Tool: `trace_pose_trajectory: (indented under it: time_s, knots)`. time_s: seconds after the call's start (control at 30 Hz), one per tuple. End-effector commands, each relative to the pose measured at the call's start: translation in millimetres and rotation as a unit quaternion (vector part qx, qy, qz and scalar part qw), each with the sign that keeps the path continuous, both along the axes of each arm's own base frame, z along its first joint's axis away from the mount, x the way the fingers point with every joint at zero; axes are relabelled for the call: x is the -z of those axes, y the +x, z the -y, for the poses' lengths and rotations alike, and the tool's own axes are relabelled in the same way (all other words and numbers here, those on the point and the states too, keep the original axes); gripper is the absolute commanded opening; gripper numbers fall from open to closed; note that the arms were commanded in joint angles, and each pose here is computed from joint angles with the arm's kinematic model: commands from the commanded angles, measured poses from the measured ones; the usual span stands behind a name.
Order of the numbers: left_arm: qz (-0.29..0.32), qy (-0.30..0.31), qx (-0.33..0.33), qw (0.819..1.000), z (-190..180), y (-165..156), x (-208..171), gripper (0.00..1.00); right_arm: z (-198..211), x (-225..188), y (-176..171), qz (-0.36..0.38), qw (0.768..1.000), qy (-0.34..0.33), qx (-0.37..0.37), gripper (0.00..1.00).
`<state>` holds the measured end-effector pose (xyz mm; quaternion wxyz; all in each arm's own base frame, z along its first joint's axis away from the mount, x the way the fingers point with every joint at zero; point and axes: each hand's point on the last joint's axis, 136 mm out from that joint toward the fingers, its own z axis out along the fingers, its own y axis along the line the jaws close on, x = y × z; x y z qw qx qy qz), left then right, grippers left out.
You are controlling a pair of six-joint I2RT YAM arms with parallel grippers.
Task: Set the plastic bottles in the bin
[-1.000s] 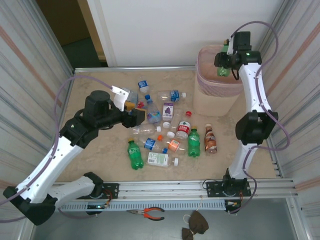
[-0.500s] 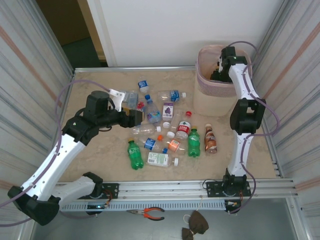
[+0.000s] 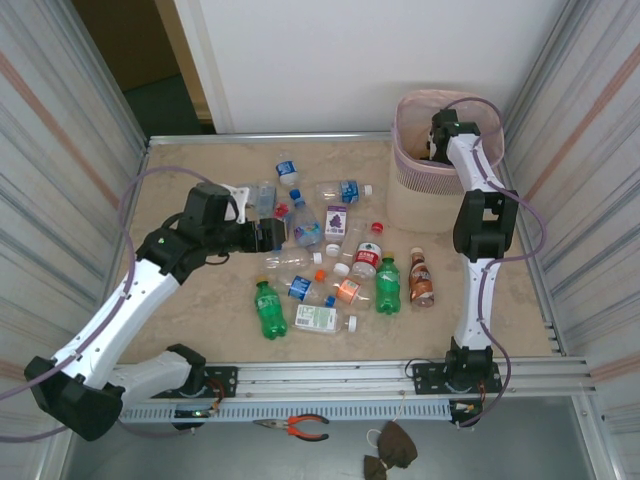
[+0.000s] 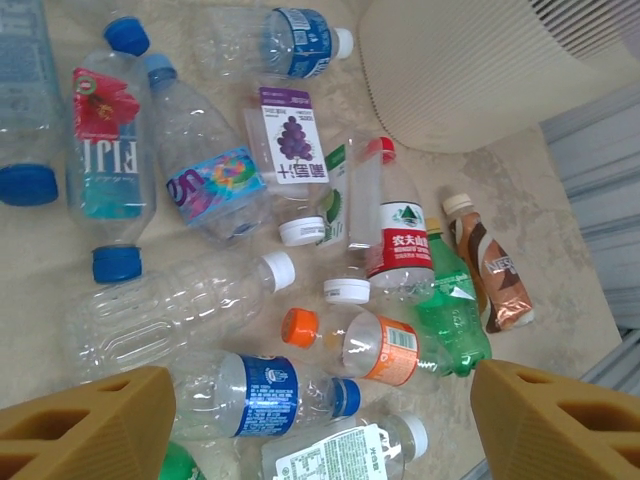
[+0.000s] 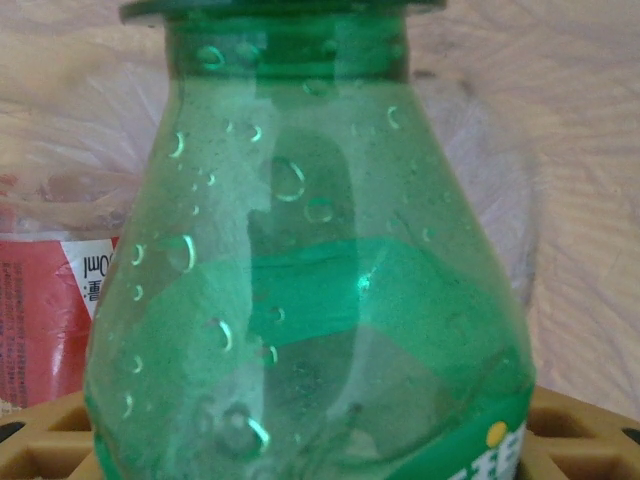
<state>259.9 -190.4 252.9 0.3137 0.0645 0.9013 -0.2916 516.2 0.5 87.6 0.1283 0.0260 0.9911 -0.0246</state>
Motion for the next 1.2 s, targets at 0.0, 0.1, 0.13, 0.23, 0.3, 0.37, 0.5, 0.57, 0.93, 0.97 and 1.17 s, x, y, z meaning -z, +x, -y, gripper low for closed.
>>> trace_pose_trajectory:
  time_s: [0.0,0.1,0.13,0.23,0.3,0.37,0.5,0.57,0.93,0.97,1.17]
  knots:
    - [-0.025,0.019,-0.029,0.999,-6,-4,16,0.78,1,7,1,-0.008,1.000,-0.006,-0.005,0.63]
    - [-0.038,0.029,-0.039,0.998,-6,-6,22,0.78,0,1,1,-0.003,1.000,-0.004,-0.004,0.69]
    - [-0.042,0.034,-0.045,0.998,-7,-7,25,0.78,0,-3,2,0.002,1.000,-0.002,-0.004,0.71]
    - [-0.048,0.044,-0.057,0.996,-9,-8,29,0.77,-2,-15,2,0.014,1.000,0.003,-0.004,0.75]
    - [-0.047,0.053,-0.061,0.996,-9,-10,31,0.77,-1,-25,2,0.024,1.000,0.003,-0.003,0.76]
    - [-0.049,0.060,-0.063,0.995,-8,-12,33,0.78,-2,-35,1,0.033,0.999,0.001,-0.003,0.78]
    - [-0.059,0.062,-0.067,0.994,-7,-16,38,0.78,-1,-60,-1,0.057,0.998,0.002,-0.002,0.80]
    - [-0.067,0.064,-0.068,0.993,-7,-18,42,0.78,-2,-73,-3,0.070,0.998,0.003,-0.001,0.80]
    - [-0.109,0.097,-0.063,0.987,-6,-38,67,0.78,-7,-159,-19,0.160,0.987,0.015,0.000,0.81]
    - [-0.115,0.098,-0.065,0.986,-7,-40,69,0.78,-7,-166,-21,0.168,0.986,0.018,0.001,0.81]
    - [-0.145,0.112,-0.082,0.980,-11,-54,86,0.77,-13,-210,-33,0.221,0.975,0.032,0.000,0.81]
